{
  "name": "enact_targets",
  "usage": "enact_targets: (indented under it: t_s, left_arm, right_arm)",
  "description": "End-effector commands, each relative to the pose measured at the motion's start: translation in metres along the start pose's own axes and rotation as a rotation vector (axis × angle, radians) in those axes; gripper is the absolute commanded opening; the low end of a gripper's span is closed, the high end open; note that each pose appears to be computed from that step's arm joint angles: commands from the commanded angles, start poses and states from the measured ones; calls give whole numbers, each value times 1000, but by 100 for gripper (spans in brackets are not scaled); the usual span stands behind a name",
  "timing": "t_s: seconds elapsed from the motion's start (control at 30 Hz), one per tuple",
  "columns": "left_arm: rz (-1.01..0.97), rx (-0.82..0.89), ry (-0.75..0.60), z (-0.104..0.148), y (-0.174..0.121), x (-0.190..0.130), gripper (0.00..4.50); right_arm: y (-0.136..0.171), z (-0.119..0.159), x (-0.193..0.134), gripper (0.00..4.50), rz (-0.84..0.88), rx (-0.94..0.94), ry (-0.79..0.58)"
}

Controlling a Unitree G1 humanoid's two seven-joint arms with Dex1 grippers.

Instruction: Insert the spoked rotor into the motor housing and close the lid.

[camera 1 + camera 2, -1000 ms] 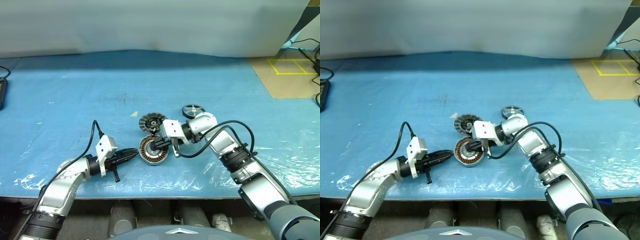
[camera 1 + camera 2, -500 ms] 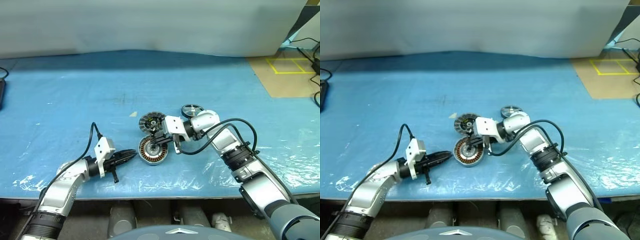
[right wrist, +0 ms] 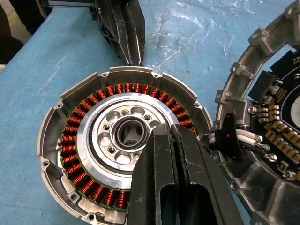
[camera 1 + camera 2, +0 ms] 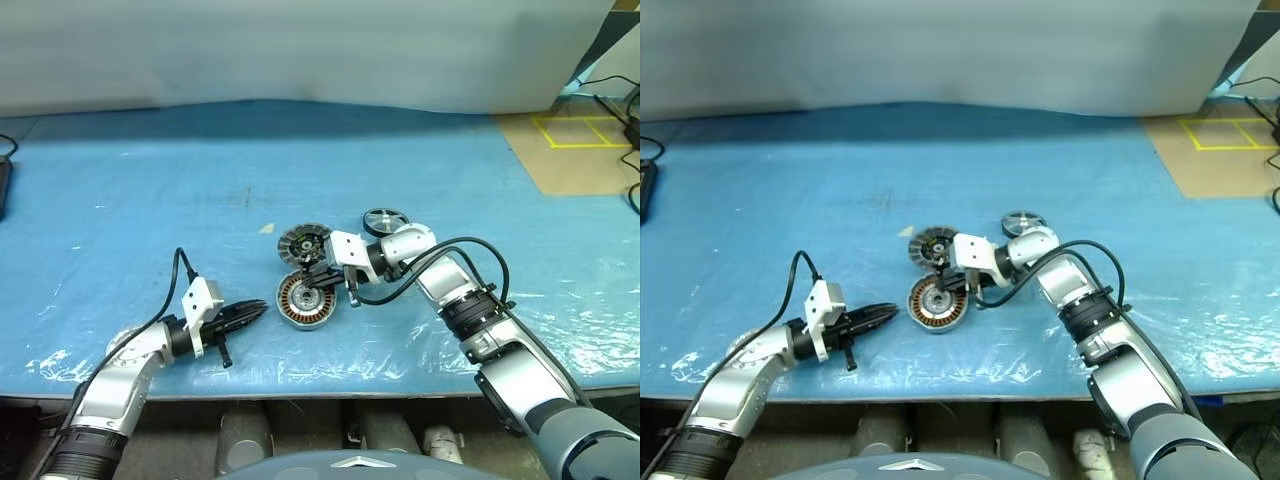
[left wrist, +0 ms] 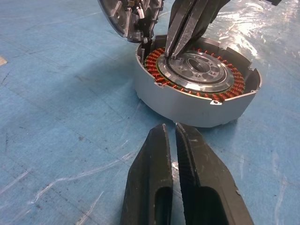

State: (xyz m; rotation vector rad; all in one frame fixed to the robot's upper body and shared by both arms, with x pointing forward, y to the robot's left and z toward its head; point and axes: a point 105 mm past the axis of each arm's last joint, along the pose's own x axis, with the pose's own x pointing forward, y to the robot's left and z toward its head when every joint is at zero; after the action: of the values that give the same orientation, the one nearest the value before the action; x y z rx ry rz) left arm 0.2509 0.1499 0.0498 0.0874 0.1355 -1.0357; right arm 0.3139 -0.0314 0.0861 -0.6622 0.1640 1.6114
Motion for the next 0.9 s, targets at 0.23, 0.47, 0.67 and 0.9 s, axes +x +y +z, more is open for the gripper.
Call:
enact_targets:
  t_s: [0.23,0.47,0.67,0.9]
  left_arm:
    - [-24,22,-23,2,-1,7,35]
    - [-35,23,-24,2,-3,8,35]
    - [-45,29,-35,10,-8,12,35]
    - [-61,30,-44,21,-12,20,35]
  right_arm:
    - [2,7,-7,3,9,-38,-9]
    - [5,11,-8,3,20,-42,-16]
    - [10,3,-5,3,42,-21,2]
    - [13,9,-6,3,59,3,-39]
